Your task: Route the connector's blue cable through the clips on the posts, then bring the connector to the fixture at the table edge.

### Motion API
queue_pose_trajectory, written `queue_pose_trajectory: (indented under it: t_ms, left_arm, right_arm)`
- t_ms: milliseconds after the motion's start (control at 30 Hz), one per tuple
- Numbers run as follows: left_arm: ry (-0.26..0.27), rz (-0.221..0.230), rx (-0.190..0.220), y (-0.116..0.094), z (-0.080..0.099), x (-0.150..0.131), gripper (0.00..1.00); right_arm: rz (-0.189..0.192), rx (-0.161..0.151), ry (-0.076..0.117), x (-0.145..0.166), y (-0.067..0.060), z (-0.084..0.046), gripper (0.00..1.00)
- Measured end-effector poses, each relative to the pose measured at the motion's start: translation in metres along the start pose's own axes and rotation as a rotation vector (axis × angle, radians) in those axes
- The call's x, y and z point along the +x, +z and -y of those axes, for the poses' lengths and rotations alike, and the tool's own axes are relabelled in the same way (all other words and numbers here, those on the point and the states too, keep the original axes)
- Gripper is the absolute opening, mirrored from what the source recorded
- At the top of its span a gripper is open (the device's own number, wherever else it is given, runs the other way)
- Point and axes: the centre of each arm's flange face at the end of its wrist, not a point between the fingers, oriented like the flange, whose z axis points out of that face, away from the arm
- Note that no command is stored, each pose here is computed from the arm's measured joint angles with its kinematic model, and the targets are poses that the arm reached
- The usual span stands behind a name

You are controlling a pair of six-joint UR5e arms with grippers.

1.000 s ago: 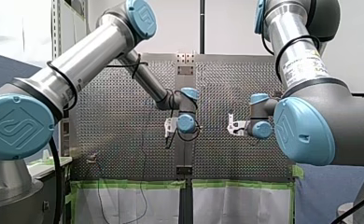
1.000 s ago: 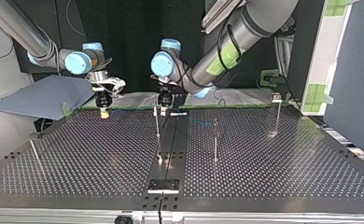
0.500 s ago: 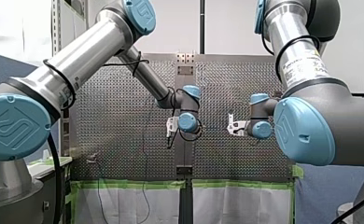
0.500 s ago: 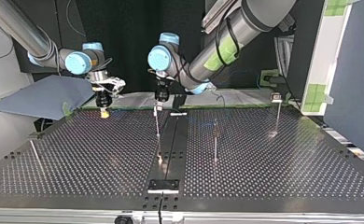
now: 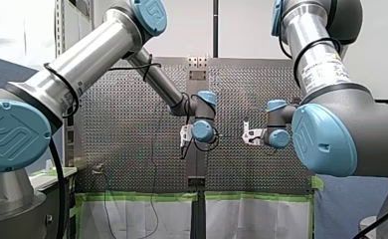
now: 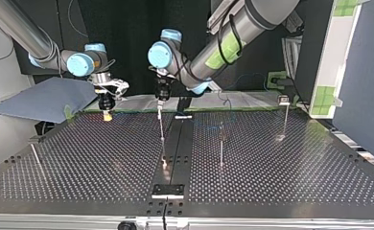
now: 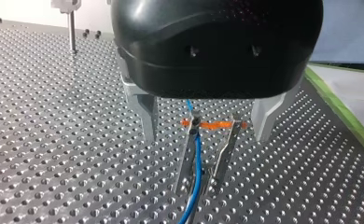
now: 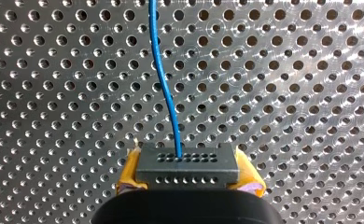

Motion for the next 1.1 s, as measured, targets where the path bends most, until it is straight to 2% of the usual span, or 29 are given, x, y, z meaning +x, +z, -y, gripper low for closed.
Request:
queue_pose_trajectory:
  t_ms: [767,933,1100]
  left_arm:
    - [0.006,-0.008,0.016,-0.010,0.011,0.002,1.00]
    - [0.002,0.004,0.017,-0.026,0.016,-0.004,1.00]
    - [-0.038,0.035,0.024,-0.041,0.017,-0.015,1.00]
  right_arm:
    - [0.000,0.004,0.003,0.000,0.000,0.000,0.00]
    - [0.003,0.005,0.004,-0.001,0.000,0.001,0.00]
    - [0.005,0.004,0.004,-0.001,0.000,0.000,0.00]
